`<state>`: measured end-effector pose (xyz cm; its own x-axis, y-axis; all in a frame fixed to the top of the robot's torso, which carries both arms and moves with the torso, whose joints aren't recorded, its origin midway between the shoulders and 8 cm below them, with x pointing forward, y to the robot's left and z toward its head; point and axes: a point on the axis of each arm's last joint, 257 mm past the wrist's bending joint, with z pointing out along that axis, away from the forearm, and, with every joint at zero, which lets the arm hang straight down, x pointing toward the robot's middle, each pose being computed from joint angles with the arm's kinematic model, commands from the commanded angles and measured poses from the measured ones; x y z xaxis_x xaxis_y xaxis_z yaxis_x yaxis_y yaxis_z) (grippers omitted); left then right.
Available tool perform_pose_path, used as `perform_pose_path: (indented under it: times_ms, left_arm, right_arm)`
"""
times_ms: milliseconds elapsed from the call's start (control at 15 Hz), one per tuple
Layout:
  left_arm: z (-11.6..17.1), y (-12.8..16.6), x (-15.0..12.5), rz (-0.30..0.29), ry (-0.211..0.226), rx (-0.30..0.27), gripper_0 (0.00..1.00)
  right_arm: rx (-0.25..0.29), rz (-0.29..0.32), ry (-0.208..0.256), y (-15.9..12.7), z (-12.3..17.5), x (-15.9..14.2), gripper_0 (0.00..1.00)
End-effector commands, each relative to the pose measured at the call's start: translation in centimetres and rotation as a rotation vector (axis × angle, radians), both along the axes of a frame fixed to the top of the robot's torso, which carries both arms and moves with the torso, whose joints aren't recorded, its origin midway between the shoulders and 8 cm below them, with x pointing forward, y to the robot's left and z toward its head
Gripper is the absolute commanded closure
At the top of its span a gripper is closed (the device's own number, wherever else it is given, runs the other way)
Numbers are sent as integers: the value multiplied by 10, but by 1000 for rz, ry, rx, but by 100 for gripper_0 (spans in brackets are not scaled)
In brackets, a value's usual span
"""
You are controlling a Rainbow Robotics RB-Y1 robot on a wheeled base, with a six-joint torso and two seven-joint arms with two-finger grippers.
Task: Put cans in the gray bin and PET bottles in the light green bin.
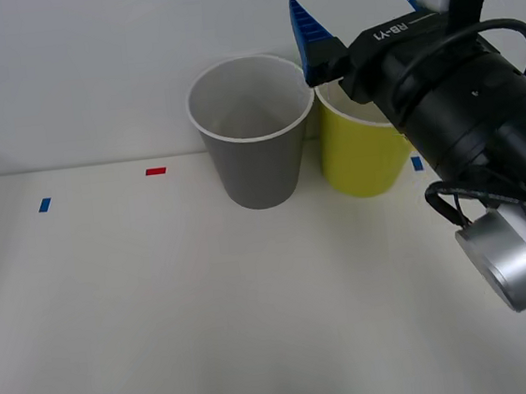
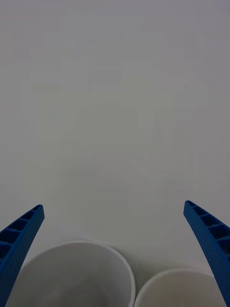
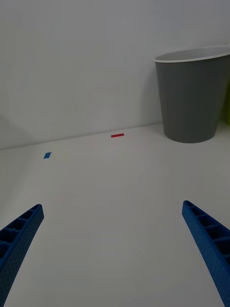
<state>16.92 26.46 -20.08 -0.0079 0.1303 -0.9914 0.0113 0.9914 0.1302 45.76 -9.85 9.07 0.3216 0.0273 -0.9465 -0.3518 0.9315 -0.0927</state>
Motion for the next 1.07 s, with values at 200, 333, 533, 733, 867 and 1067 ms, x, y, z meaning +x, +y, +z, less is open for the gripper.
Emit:
perform_pose_path:
  times_ms: [200,333,533,733,867,1067]
  left_arm:
    - [0,0,0,0,0,0,0]
    - [0,0,0,0,0,0,0]
    - [0,0,0,0,0,0,0]
    - [0,0,0,0,0,0,0]
    - [0,0,0,0,0,0,0]
    - [0,0,0,0,0,0,0]
  right_arm:
    - [-4,-61,17,-53,-35,-33,0]
    - [-26,-75,5,-74,-51,-46,0]
    - [-30,-107,14,-106,-78,-69,0]
    - [-11,-149,47,-131,-103,-90,0]
    - [27,-184,102,-136,-129,-104,0]
    - [12,-230,186,-150,-162,-121,0]
